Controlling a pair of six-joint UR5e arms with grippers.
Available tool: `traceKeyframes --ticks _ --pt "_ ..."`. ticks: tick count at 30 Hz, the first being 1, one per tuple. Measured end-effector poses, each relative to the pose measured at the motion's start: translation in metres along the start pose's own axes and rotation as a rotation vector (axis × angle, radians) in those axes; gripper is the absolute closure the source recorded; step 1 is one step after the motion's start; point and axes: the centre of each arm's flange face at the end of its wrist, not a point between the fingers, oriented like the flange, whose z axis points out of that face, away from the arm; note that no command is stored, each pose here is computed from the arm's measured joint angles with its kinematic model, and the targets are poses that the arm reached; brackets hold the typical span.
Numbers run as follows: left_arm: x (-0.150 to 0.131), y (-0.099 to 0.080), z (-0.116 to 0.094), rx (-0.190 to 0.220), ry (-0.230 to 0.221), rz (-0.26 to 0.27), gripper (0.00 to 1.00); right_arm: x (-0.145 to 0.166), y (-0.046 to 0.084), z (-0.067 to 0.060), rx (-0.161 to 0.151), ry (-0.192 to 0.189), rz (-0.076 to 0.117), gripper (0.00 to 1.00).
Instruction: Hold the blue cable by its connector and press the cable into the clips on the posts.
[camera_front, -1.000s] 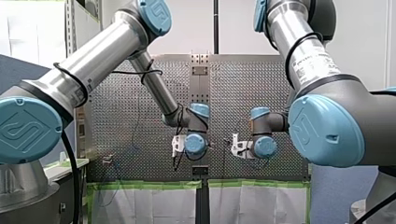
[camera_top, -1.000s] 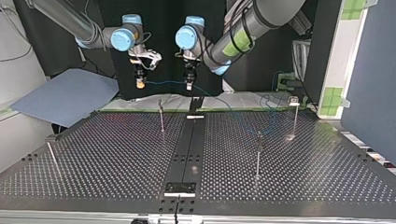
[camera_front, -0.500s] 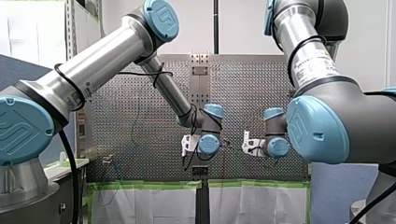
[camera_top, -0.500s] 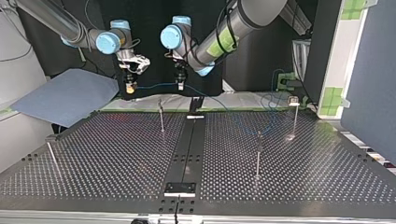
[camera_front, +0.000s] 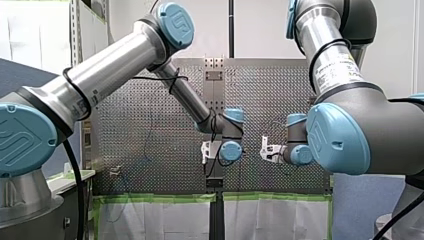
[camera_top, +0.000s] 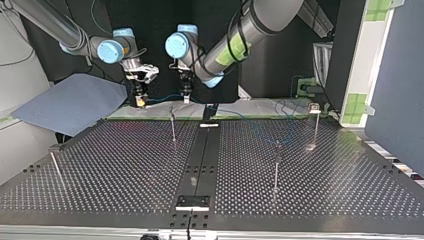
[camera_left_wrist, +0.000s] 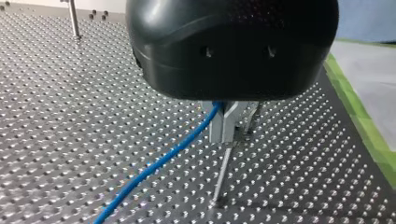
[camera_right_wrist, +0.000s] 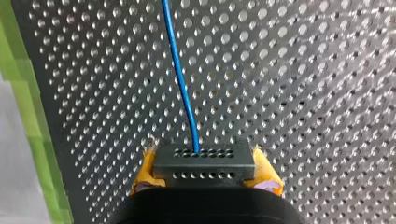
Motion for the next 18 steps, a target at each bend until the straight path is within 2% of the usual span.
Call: traceKeyframes --ticks 3,6,11,15,18 --pt "0.009 -0.003 0.006 0.005 0.010 0.000 0.99 0.001 -0.001 0.002 0.021 -0.001 0.001 1.00" --pt "0.019 -0.007 0.012 0.013 0.016 -0.002 0.99 0.002 0.000 0.003 0.027 0.002 0.007 1.00" --pt "0.040 -0.012 0.019 0.023 0.030 -0.006 0.99 0.006 0.002 0.007 0.029 0.010 0.023 1.00" --pt "0.046 -0.011 0.021 0.021 0.035 -0.007 0.99 0.007 0.005 0.008 0.028 0.017 0.042 1.00" --pt "0.047 -0.010 0.022 0.016 0.034 -0.009 0.99 0.007 0.007 0.009 0.028 0.021 0.048 1.00"
